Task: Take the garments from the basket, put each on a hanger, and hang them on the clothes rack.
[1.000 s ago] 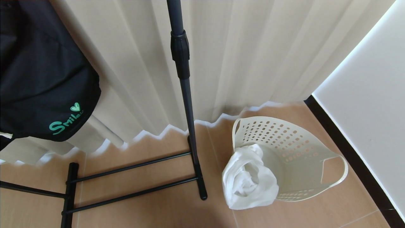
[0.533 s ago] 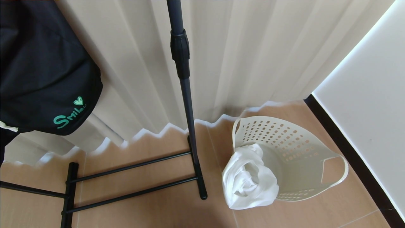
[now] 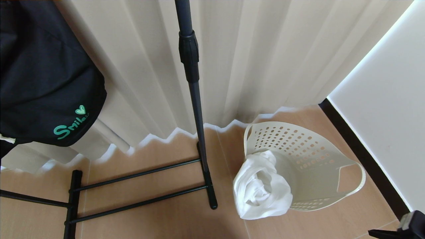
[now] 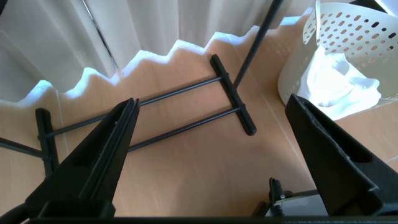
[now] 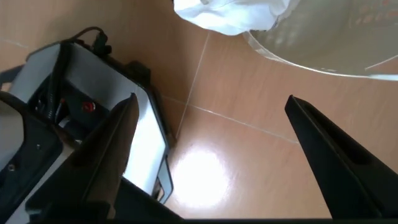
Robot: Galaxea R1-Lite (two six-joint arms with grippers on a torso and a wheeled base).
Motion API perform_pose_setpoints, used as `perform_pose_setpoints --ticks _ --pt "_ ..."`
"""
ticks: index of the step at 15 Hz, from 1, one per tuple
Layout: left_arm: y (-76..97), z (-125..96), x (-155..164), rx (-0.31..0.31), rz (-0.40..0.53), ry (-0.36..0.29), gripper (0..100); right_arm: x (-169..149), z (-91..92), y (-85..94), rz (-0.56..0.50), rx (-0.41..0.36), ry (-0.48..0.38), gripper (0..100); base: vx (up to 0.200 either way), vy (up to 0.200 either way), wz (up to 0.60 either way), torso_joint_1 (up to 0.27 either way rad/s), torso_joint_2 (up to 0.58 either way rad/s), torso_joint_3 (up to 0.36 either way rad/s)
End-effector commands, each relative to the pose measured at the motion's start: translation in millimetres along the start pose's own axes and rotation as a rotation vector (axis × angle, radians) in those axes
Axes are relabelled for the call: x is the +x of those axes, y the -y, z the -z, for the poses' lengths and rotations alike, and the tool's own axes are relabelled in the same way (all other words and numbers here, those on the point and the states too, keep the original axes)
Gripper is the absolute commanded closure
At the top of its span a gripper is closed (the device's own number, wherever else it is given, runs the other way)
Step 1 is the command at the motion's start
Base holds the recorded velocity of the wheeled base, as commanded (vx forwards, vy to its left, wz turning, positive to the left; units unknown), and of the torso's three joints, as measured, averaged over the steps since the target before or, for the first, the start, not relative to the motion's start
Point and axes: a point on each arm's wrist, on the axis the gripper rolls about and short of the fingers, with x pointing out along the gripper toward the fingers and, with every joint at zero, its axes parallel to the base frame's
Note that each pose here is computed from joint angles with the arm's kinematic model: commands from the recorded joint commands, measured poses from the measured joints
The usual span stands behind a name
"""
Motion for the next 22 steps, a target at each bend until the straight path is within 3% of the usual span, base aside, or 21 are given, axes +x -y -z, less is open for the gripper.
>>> perform_pose_setpoints --ticks 1,6,9,11,16,22 --pt "0.0 0 0 0.0 0.0 -0.001 0 45 -23.3 4.7 -0.025 -0.07 -0.126 0 0.0 0.0 0.0 0.0 0.0 0.0" --pt "0.0 0 0 -0.002 0.0 -0.001 0 149 -56.3 16.6 0.064 -0.147 -0.088 0 0.0 0.0 0.0 0.0 0.0 0.0" --pt "0.0 0 0 0.0 0.0 -0.001 0 192 -61.5 27.5 0.133 -0.235 -0.07 0 0.0 0.0 0.0 0.0 0.0 0.0" --pt "0.0 0 0 -0.002 0.0 -0.001 0 205 -65.2 34.2 0.151 -0.26 -0.055 0 0.0 0.0 0.0 0.0 0.0 0.0" --pt "0.0 0 0 0.0 0.001 -0.001 0 235 -88.2 53.5 0.215 -0.238 0.004 0 0.0 0.0 0.0 0.0 0.0 0.0" --pt "0.0 0 0 0.0 0.0 -0.001 0 273 -101.6 61.4 0.253 -0.233 0.048 0 0.0 0.0 0.0 0.0 0.0 0.0"
